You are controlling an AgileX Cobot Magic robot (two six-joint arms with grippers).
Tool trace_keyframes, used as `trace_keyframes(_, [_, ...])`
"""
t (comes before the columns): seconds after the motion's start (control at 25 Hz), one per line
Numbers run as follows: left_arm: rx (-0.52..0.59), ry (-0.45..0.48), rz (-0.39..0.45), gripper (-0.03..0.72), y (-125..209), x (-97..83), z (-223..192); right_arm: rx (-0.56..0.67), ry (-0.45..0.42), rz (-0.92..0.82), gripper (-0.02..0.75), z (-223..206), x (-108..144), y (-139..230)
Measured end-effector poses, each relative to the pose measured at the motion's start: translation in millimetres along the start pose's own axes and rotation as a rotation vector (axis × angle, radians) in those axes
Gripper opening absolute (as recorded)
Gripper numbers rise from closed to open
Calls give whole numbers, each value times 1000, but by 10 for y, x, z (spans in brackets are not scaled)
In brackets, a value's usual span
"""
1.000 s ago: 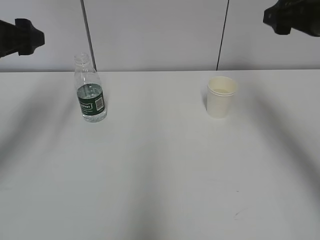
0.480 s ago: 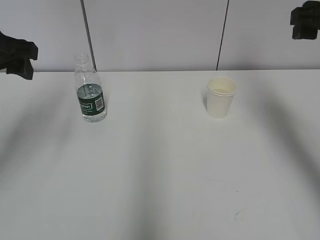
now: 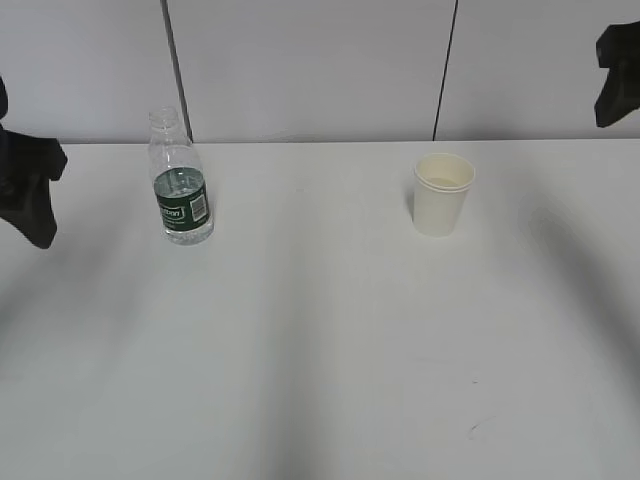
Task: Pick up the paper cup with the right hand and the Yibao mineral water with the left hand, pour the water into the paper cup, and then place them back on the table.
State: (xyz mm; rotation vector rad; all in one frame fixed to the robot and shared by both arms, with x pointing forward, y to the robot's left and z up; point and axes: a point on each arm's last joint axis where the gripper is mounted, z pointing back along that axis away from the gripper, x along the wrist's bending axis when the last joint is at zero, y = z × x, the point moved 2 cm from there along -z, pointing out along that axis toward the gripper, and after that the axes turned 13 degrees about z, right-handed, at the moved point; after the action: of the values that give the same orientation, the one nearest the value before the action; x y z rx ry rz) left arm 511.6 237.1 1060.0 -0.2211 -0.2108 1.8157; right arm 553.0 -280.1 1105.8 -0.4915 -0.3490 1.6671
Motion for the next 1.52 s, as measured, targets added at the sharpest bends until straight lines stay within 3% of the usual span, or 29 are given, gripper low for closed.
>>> trace_keyframes(0.28, [50,-15,-47,543,55,18,1,167,-19,62,586,68,8,161])
trace_keyframes(0.64, [82,43,-74,543,94,-42,8,170,-66,60,586,82,60,165])
trace_keyframes(0.88, [31,69,-74,543,134,-1,179,154,-78,68,585,229,73,340])
trace_keyframes(1.28, [-104,95,-90,542,583,346,593,108,-82,67,585,618,104,1141])
trace_keyframes(1.52, [-204,141,-83,542,867,537,823,10,-75,62,585,897,105,1466])
